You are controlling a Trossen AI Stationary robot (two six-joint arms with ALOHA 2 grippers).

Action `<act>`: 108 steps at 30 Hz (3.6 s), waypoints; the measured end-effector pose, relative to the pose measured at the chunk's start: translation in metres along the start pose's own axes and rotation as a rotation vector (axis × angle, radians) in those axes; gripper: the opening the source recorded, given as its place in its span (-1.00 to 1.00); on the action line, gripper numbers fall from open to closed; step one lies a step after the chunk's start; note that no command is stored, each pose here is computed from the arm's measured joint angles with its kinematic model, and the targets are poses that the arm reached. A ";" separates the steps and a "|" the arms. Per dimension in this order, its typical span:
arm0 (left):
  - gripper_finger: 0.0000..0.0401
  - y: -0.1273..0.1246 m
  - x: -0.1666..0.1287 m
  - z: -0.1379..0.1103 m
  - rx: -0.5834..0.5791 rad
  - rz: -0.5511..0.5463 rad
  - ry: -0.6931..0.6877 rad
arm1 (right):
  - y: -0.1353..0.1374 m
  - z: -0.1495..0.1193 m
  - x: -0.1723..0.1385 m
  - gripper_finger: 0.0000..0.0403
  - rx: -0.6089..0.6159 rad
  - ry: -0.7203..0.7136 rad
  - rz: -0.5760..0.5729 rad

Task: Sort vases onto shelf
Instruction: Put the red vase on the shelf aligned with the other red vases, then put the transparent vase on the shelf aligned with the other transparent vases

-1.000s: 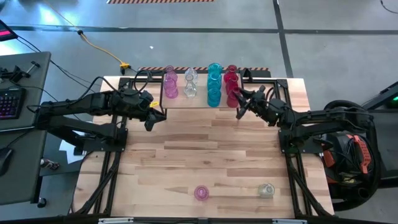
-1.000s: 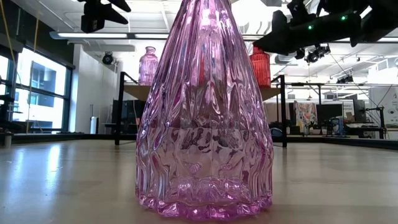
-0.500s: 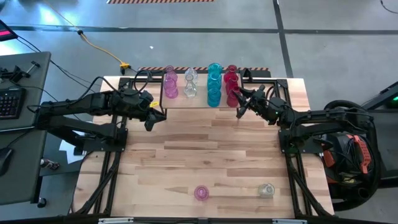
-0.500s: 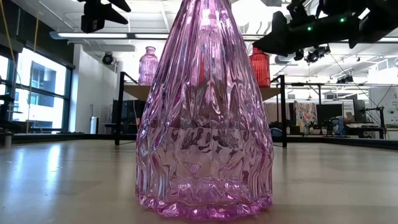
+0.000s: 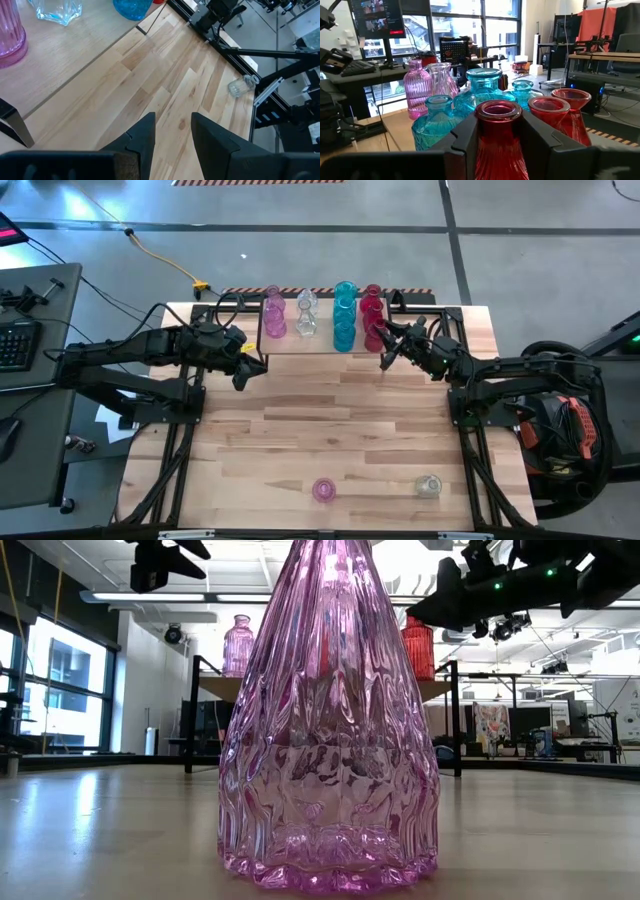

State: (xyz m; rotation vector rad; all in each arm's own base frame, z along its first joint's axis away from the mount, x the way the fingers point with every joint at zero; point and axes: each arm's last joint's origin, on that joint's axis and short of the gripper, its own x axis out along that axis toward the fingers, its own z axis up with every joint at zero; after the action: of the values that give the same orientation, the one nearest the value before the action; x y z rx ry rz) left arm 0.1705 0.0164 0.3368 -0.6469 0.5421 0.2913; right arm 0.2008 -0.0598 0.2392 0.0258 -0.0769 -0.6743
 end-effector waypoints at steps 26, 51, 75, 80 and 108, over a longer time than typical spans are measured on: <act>-0.41 0.000 0.000 0.000 0.000 0.000 0.000 | -0.006 0.000 0.002 -0.23 0.003 -0.007 -0.005; -0.41 0.000 0.000 0.000 0.000 0.000 0.000 | -0.009 0.028 -0.017 -0.23 0.018 -0.141 0.020; -0.41 0.000 0.000 0.000 0.000 0.000 0.000 | 0.017 0.046 -0.089 -0.23 0.300 0.617 0.396; -0.41 0.000 0.000 0.000 0.000 -0.001 0.000 | 0.020 0.067 -0.102 -0.23 0.403 0.923 0.376; -0.41 0.000 0.000 0.000 0.000 0.000 0.000 | 0.131 0.024 -0.196 -0.23 0.750 1.688 -0.043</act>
State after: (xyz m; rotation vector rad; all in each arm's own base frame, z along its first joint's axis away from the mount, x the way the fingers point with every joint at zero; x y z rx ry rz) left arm 0.1706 0.0164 0.3368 -0.6469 0.5423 0.2907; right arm 0.1276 0.1648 0.2575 1.2939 1.3008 -0.4552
